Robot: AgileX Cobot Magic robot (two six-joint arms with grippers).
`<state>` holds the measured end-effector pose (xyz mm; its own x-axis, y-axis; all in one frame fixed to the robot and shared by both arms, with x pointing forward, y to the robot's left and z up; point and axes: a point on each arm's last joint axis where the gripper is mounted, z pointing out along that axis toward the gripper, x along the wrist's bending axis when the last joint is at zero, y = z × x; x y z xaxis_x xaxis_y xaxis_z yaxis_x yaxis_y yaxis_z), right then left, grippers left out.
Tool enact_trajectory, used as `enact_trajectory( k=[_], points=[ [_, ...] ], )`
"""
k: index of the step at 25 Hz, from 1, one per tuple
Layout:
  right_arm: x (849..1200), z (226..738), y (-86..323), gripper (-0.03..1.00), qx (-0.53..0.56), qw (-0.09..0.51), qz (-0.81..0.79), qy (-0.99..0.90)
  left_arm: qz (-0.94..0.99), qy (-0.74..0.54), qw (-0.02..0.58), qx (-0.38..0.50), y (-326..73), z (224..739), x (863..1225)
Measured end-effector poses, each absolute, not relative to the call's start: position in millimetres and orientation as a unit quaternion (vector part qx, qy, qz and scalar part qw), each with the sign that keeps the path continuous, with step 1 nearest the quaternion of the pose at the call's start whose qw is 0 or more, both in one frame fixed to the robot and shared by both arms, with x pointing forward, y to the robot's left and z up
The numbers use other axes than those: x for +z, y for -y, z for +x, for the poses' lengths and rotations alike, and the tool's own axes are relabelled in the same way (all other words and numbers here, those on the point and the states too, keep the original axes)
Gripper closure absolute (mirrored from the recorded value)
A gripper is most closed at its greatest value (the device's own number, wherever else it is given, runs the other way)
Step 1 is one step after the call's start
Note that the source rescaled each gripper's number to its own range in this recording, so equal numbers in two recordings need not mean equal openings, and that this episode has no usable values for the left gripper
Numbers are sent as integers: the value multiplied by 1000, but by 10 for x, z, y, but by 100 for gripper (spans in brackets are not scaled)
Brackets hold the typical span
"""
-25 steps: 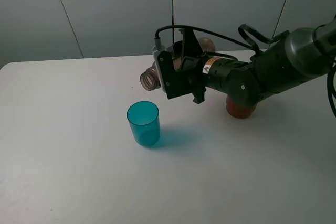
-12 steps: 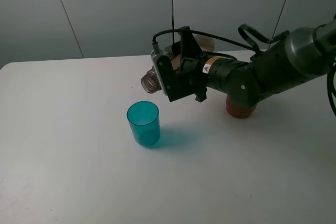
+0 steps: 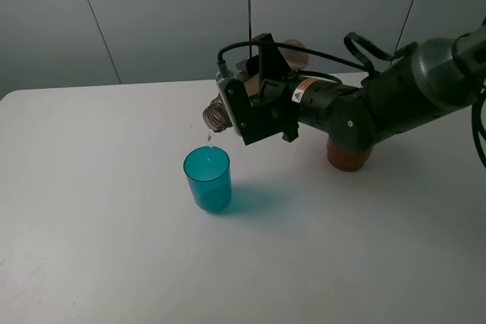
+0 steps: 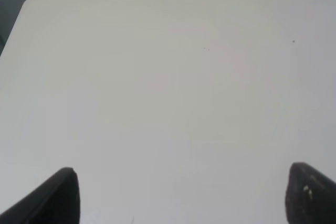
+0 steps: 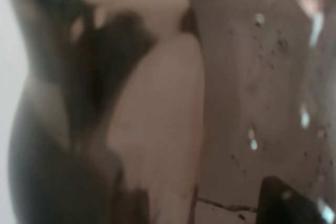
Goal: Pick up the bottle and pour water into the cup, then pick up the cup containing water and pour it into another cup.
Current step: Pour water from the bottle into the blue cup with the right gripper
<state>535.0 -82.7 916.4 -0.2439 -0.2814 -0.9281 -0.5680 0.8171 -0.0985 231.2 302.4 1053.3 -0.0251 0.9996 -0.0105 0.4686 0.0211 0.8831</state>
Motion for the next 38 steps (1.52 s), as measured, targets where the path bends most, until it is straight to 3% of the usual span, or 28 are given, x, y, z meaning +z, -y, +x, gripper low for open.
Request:
enact_trajectory(
  k=[38],
  points=[
    [9163, 5325, 788, 96, 104, 559, -350, -745, 597, -615, 363, 366, -3024, 2312, 10533]
  ],
)
